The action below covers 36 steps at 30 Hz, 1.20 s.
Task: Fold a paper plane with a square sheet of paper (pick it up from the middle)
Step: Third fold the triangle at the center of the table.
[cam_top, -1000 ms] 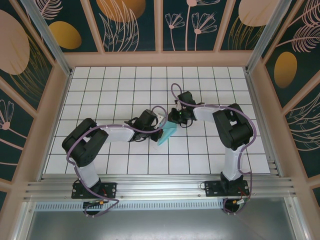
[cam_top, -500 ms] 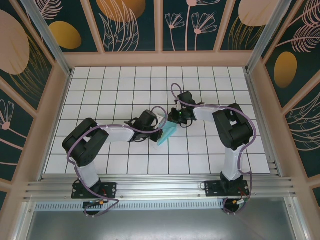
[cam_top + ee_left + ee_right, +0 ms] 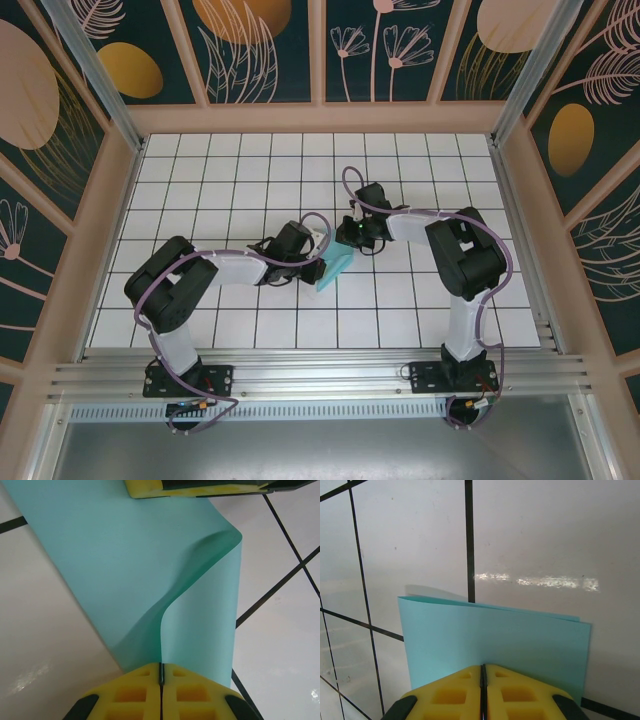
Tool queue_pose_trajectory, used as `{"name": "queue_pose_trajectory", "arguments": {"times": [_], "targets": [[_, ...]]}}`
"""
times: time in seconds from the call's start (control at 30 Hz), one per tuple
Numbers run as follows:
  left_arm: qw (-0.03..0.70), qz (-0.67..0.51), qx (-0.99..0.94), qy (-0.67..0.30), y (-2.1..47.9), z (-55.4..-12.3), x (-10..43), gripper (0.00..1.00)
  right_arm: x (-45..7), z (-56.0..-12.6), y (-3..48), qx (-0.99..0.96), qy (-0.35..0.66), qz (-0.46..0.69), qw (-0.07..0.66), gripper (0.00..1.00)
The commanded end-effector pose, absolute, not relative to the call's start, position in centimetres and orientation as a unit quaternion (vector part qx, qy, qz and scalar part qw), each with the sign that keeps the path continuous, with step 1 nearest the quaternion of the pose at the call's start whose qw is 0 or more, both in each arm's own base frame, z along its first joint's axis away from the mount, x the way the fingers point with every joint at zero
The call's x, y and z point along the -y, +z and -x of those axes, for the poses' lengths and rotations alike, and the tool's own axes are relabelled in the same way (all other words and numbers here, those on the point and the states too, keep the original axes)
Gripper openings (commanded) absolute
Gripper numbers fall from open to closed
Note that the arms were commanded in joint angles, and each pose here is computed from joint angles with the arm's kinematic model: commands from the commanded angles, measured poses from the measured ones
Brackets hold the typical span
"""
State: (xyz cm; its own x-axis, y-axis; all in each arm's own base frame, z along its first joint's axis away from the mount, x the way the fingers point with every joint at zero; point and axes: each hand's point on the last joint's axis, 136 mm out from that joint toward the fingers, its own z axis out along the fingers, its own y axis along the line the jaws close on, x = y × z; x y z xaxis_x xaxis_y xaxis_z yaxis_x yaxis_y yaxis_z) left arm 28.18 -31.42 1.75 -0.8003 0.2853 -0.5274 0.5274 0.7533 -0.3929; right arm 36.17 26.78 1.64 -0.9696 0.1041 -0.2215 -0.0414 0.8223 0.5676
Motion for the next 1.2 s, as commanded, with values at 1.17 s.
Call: {"name": "queue_pose_trajectory", "arguments": {"times": [1.17], "targets": [[0.225,-0.253,-0.906,-0.254,1.5,-28.2,31.2,0.09,-24.6,-33.1,7.8,-0.908,0.366,-0.086,0.187,0.15]]}}
